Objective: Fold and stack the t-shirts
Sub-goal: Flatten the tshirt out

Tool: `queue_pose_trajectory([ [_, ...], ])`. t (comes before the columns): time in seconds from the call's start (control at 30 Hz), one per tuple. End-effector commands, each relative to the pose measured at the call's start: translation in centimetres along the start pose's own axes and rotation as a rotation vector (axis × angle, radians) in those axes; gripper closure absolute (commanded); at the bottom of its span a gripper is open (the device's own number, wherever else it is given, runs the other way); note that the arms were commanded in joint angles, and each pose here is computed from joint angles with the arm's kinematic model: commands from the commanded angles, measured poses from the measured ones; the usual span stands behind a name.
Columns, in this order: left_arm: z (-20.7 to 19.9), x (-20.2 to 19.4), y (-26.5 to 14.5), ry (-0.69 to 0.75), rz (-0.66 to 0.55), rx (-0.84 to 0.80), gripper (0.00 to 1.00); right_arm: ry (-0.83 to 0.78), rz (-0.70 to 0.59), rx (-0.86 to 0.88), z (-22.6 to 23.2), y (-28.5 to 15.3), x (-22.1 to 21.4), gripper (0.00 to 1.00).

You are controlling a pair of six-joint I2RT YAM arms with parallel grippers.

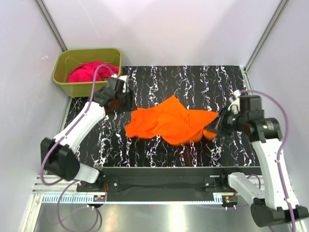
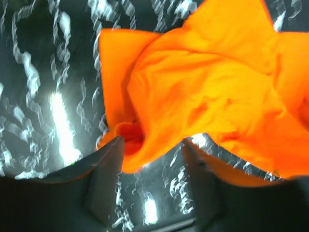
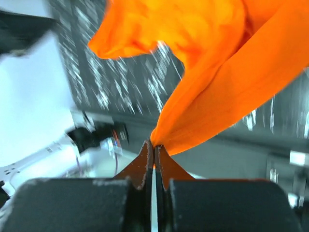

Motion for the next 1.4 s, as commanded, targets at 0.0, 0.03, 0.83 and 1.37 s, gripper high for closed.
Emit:
queue_pose_trajectory([
  [0.0,1.2,-2.6,-2.3,-0.051,-0.028,0.055,0.3,0.099,0.205,-0.08,-2.8,1.0,-3.6,0.99],
  [0.03,1.2,-2.9,-2.7,-0.053,-0.037,0.052,0.27,0.09,0.271,-0.098,-3.7,1.5,-4.3,0.96],
  [0.83,-11.6,9.0,16.4,0.196,-0.063,-0.132,0.47,0.308,0.139,-0.286,-6.5,11.4,2.4,0.38],
  [1.37,-14.4,6.4,25.5,0.162,-0.116,-0.041,0.35,0.326,0.181,-0.26,-8.8,10.9,-1.0,0.4],
])
Point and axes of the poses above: each gripper's point midway between its finger pads, its own y axis out along the fingers, its own z axis along the line the jaws close on, x = y × z, the point moved 3 cm from there along -y, back along the fingers, and after that the axes turned 12 degrees about y, right-handed, at the moved point
